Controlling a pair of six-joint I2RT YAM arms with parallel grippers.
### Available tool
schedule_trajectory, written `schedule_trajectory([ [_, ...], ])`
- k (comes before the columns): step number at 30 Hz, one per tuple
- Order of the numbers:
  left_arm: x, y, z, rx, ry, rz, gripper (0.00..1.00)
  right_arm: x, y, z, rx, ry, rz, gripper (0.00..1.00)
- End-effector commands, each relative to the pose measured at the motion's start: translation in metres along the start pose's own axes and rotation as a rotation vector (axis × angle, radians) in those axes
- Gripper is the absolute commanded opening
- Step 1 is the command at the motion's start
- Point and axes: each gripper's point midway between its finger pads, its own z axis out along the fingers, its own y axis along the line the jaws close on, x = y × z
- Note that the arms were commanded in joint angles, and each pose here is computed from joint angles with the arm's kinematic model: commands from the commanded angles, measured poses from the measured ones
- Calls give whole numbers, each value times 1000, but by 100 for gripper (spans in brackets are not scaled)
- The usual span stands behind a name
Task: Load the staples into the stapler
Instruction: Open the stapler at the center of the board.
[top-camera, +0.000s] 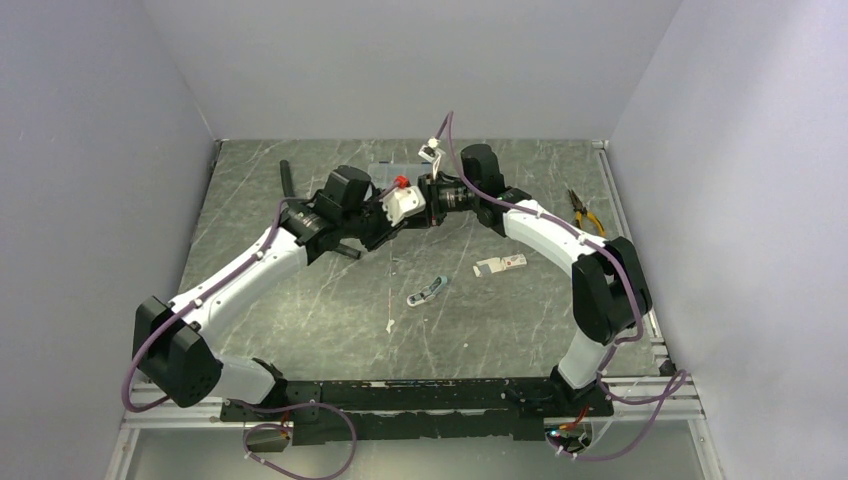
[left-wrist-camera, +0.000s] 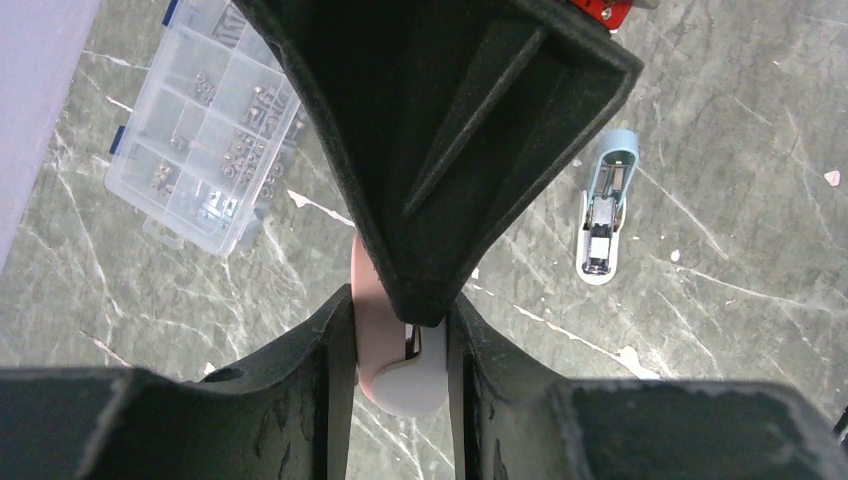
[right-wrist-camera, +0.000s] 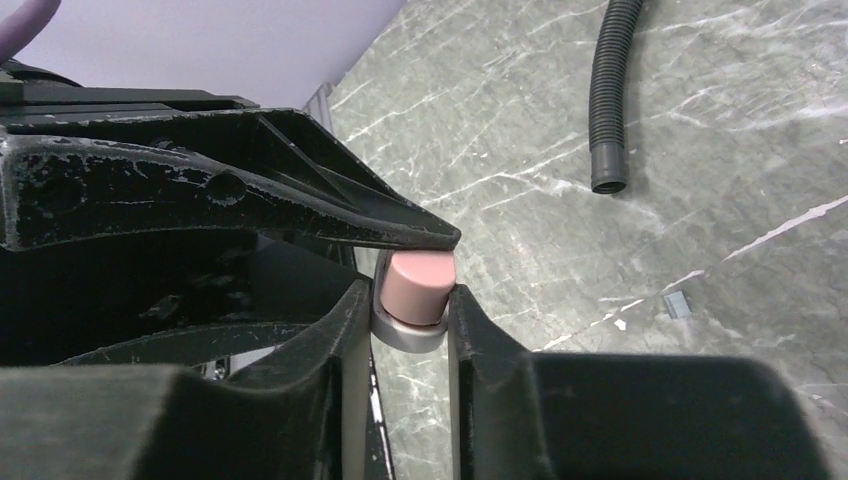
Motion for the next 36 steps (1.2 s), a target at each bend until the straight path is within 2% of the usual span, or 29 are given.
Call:
schedule_trajectory([
  [1,-13,9,-5,-50,-56,1,3,1,13,-1,-57,21,-80,17],
  [2,-12,5,-6,-35,-56,2,6,-1,13,-4,-51,17,-103,10],
  [4,-12,-2,-8,7,-62,6,20,1,12,-8,-29,26,-130,0],
  [7,-15,-13,-12,69,-78,17,50,0,11,-16,0,29,-207,0],
  [11,-16,-16,-18,120,-84,13,68,5,12,-26,30,49,-313,0],
  [16,-22,-11,-33,172,-92,7,73,18,13,-39,62,64,-443,0],
  [22,-34,-31,-36,325,-156,-10,84,22,20,-47,64,44,-512,0],
  [30,-44,-67,-31,617,-242,-9,85,18,33,-55,44,35,-582,0],
  [36,-43,-64,-25,673,-262,-12,78,24,42,-59,8,50,-633,0],
])
